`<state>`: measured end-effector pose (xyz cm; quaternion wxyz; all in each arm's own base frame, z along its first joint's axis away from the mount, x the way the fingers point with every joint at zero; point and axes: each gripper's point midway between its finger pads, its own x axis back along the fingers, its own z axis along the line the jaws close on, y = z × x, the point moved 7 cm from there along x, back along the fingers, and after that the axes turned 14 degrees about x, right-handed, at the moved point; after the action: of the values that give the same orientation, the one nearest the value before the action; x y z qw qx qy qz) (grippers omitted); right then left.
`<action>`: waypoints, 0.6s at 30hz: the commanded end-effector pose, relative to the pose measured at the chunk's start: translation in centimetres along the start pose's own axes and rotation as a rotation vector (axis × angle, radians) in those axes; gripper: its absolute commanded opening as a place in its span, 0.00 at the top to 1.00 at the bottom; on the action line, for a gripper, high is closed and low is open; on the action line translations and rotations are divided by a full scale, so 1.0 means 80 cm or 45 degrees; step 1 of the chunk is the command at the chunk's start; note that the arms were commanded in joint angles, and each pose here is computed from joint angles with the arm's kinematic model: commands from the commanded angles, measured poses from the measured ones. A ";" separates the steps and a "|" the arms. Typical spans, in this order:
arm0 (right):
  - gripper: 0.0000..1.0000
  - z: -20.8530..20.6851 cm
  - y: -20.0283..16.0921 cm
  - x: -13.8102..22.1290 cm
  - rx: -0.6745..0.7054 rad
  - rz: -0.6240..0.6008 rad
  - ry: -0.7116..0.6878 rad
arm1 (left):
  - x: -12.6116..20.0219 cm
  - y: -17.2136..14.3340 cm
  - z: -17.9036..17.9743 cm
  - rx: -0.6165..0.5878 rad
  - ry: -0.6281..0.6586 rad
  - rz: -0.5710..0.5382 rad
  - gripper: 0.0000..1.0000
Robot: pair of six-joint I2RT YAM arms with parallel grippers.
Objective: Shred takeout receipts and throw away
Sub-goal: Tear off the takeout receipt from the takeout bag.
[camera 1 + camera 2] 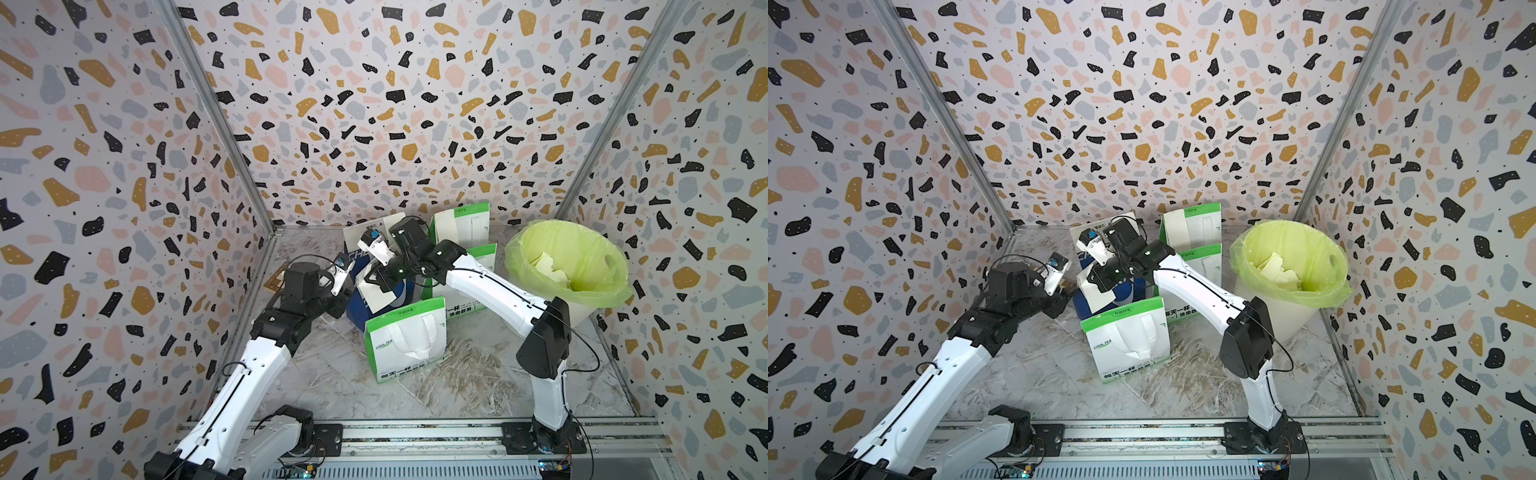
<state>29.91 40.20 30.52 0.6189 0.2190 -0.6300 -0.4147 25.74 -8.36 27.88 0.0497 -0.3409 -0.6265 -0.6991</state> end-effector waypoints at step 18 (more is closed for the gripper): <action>1.00 0.023 0.035 0.055 0.048 -0.057 0.065 | -0.023 0.002 -0.029 -0.035 -0.321 -0.083 0.50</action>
<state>29.20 39.32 31.58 0.6363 0.2108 -0.6257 -0.3990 25.83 -10.72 27.69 -0.0440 -0.3995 -0.6313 -0.6633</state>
